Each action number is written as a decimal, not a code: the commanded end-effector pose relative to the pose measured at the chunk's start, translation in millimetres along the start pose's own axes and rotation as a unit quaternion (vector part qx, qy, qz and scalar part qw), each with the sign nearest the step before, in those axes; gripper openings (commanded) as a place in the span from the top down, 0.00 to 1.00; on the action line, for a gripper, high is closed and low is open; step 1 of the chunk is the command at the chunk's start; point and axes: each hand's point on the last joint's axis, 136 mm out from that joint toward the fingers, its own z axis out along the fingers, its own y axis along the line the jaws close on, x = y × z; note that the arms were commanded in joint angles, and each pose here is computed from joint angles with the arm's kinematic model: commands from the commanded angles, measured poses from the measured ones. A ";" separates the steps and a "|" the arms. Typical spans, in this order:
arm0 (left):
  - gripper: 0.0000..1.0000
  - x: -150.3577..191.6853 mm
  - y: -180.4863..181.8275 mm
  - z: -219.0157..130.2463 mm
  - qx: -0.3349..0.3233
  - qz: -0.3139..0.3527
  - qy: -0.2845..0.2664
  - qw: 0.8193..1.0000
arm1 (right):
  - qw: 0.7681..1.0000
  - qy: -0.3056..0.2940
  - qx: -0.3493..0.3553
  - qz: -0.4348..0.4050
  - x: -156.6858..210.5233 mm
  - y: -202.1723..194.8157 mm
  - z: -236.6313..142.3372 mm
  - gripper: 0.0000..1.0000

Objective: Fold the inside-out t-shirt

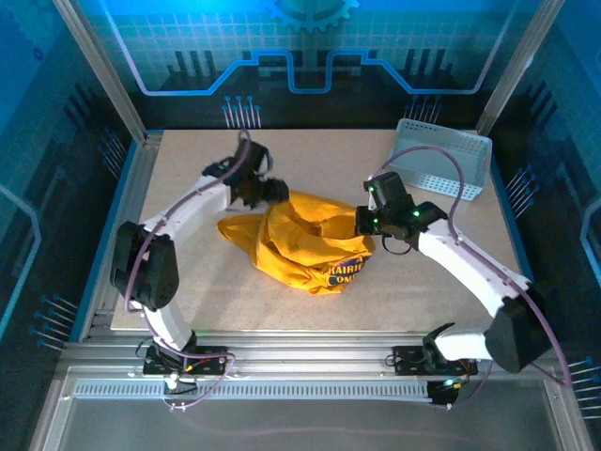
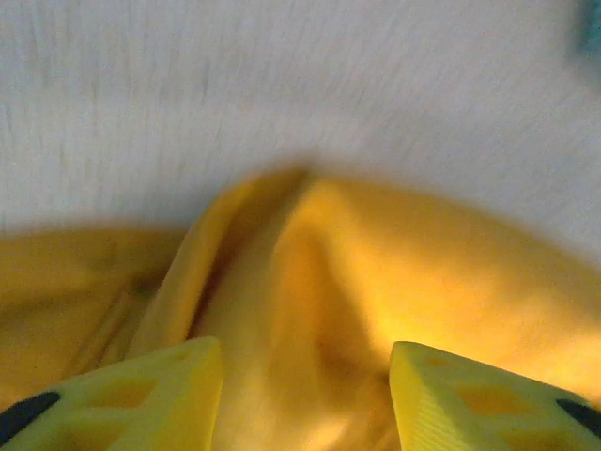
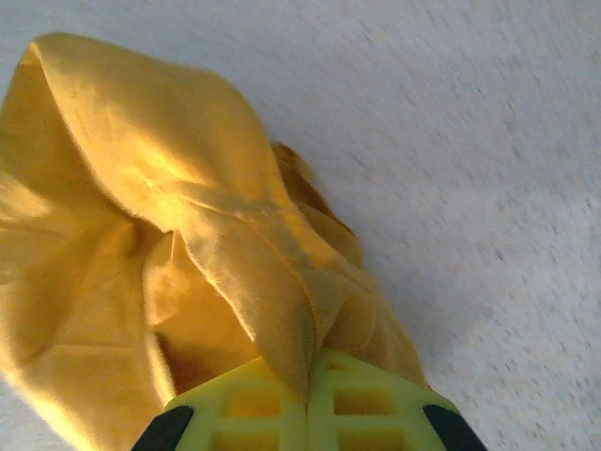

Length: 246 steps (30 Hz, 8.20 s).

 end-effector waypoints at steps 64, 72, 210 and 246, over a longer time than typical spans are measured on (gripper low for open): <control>1.00 74.6 114.4 -47.9 -0.101 -0.096 -0.100 0.985 | 0.977 -0.069 -0.042 -0.199 63.2 81.6 -40.7 0.37; 1.00 73.6 116.7 -39.1 -0.078 -0.126 -0.106 0.983 | 0.995 -0.011 0.020 -0.099 28.0 21.0 -17.6 0.35; 0.26 118.5 -100.5 -86.4 0.241 0.117 -0.201 0.942 | 0.985 -0.121 -0.118 -0.043 -28.9 169.2 -87.3 1.00; 1.00 138.2 -80.7 -71.4 0.199 0.200 -0.181 0.942 | 0.990 -0.127 -0.049 -0.027 -66.7 95.7 -95.4 0.91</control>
